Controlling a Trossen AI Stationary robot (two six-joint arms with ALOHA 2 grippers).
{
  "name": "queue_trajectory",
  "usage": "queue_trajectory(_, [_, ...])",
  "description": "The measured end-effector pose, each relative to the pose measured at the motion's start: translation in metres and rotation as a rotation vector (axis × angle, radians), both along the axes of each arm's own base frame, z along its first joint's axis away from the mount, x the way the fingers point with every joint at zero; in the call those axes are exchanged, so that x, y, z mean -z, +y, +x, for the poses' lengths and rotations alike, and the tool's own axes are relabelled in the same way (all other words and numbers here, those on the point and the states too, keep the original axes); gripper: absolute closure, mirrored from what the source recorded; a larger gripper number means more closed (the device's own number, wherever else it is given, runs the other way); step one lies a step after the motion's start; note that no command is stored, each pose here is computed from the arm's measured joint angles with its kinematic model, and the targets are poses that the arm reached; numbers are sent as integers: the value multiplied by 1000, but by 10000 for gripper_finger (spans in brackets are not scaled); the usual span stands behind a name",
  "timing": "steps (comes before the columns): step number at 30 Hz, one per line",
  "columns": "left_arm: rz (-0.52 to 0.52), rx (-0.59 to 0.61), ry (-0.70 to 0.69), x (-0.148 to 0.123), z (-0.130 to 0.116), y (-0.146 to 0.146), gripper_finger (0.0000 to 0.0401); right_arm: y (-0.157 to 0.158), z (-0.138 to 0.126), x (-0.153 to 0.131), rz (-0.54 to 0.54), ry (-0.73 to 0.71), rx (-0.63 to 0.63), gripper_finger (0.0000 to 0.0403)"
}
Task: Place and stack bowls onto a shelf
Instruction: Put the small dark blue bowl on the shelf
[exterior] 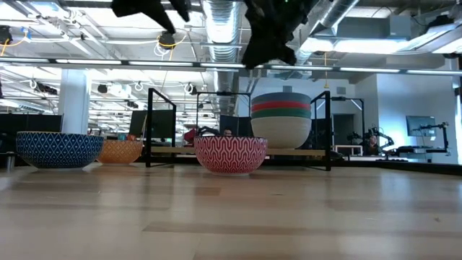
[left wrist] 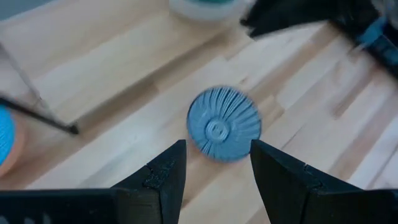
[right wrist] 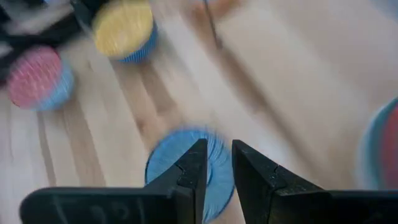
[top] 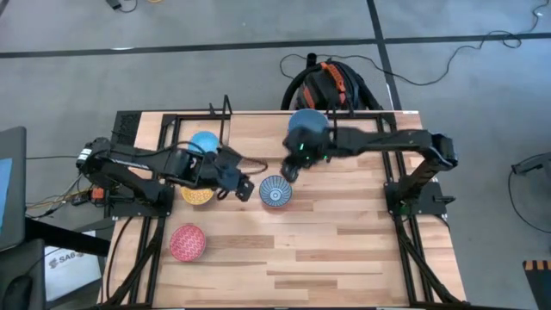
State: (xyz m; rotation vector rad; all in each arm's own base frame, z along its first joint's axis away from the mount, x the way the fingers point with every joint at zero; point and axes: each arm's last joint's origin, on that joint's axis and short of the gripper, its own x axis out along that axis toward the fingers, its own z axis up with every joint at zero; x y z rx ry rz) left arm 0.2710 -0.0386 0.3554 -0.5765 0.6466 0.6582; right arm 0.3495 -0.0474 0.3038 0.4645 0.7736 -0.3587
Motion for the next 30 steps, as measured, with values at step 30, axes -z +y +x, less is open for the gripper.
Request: queue_trajectory(30, [-11, 6, -20, 1, -9, -31, 238, 26, 37, 120, 154, 416, 184, 315])
